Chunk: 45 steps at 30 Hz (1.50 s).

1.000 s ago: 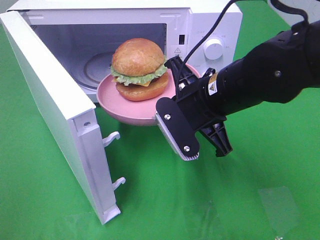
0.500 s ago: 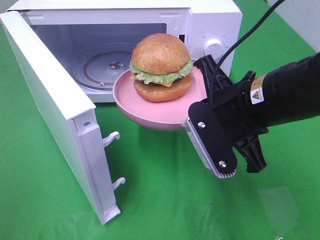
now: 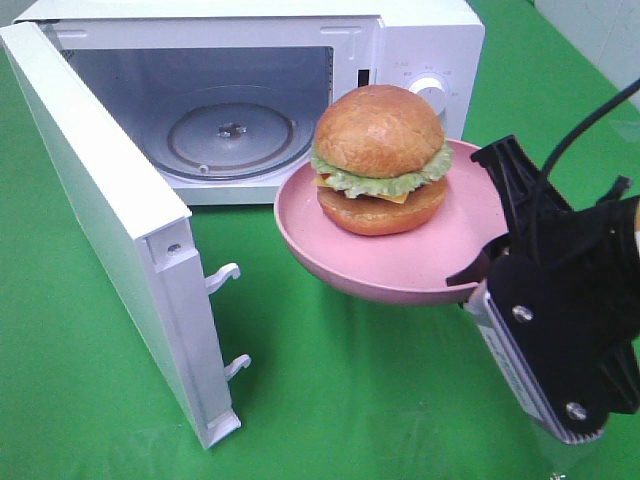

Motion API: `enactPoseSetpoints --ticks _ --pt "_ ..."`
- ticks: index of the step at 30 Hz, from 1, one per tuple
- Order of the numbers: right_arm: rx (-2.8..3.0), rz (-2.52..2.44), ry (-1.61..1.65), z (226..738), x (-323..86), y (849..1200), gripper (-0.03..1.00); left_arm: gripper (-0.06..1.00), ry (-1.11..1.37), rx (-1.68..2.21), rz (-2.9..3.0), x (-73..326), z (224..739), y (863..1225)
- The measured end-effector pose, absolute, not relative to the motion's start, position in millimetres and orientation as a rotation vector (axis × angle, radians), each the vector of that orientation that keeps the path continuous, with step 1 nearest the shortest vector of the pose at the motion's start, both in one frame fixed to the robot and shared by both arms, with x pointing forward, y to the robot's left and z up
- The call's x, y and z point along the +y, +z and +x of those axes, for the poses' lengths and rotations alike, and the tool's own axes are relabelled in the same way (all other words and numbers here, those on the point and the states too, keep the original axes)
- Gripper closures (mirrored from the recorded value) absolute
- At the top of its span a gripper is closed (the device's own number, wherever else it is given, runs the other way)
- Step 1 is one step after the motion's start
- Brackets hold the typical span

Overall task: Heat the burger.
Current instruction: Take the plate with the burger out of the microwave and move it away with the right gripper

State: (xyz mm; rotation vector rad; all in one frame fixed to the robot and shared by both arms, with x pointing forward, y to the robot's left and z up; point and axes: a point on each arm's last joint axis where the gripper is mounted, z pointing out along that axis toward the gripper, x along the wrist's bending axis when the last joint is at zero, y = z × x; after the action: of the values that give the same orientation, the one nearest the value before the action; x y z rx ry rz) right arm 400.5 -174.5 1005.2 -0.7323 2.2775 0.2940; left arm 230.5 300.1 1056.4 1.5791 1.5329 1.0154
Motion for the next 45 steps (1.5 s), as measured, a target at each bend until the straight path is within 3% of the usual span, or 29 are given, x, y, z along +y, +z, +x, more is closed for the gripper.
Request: enactPoseSetpoints --ticks 14,34,45 --pt "2.325 -0.517 0.247 358.0 -219.7 1014.2 0.85 0.01 1.015 1.533 1.579 300.1 230.5 1056.4" --pt "2.282 0.031 0.159 369.6 -239.9 1019.9 0.85 0.01 1.015 1.533 1.579 300.1 230.5 1056.4" --pt "2.401 0.39 -0.049 387.5 -239.8 989.0 0.85 0.01 1.015 1.533 1.579 300.1 230.5 1056.4"
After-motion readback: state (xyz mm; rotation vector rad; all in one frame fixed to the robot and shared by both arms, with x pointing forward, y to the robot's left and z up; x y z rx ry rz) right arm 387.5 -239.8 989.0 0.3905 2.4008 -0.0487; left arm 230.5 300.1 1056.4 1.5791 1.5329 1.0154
